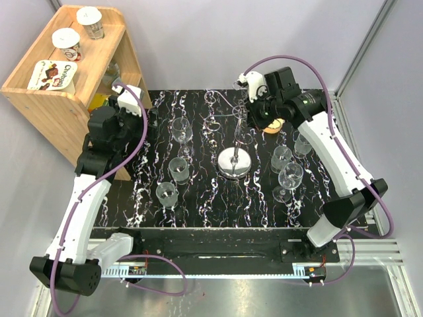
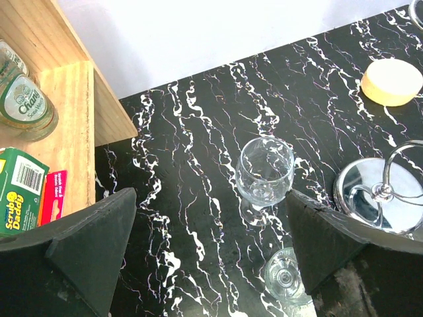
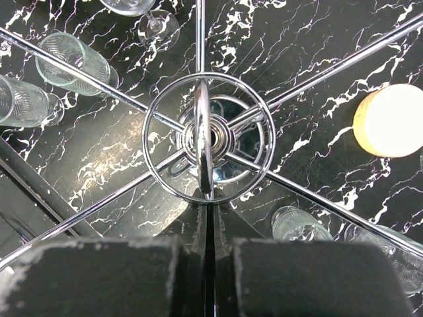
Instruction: Place the wine glass upside down on the wine glass rack
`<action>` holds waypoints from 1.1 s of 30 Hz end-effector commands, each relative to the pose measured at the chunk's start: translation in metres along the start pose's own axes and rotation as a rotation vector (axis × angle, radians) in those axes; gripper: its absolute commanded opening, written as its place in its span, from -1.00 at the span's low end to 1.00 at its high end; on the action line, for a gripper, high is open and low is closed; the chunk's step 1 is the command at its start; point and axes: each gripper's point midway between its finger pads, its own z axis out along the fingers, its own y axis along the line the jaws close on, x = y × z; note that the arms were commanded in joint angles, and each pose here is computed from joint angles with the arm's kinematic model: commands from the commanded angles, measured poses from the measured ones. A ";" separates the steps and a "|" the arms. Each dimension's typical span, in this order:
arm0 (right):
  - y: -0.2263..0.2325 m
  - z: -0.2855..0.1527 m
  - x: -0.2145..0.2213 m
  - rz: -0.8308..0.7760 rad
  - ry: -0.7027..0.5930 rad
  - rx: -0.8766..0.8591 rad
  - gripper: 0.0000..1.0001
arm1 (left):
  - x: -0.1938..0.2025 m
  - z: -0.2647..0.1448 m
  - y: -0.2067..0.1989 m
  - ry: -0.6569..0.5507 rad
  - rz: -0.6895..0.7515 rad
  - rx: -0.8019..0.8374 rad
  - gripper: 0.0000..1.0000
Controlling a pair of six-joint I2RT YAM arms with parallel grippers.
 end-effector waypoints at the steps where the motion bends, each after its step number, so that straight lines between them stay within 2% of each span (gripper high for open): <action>1: 0.007 -0.035 -0.066 -0.067 -0.283 0.020 -1.00 | -0.017 -0.005 0.007 -0.071 0.006 -0.032 0.98; 3: 0.007 -0.033 -0.064 -0.073 -0.274 0.024 -0.92 | -0.017 -0.005 0.006 -0.072 0.007 -0.030 0.98; 7: 0.005 -0.031 -0.060 -0.077 -0.260 0.042 -0.46 | -0.018 -0.005 0.005 -0.074 0.007 -0.022 0.98; 9: 0.003 -0.032 -0.059 -0.080 -0.252 0.051 -0.16 | -0.019 -0.005 0.004 -0.074 0.007 -0.020 0.98; 12: 0.004 -0.039 -0.062 -0.092 -0.255 0.066 0.04 | -0.017 -0.004 0.003 -0.070 0.007 -0.015 0.98; 18: -0.002 -0.052 -0.068 -0.107 -0.260 0.106 0.25 | -0.017 -0.004 0.002 -0.070 0.010 -0.006 0.98; 26: -0.013 -0.093 -0.080 -0.127 -0.306 0.220 0.37 | -0.016 -0.004 -0.005 -0.049 0.034 0.044 0.98; 29: -0.023 -0.111 -0.075 -0.135 -0.309 0.301 0.38 | -0.010 0.000 -0.011 -0.010 0.059 0.090 0.98; 33: -0.046 -0.144 -0.057 -0.132 -0.342 0.491 0.40 | -0.003 0.002 -0.014 0.022 0.076 0.112 0.98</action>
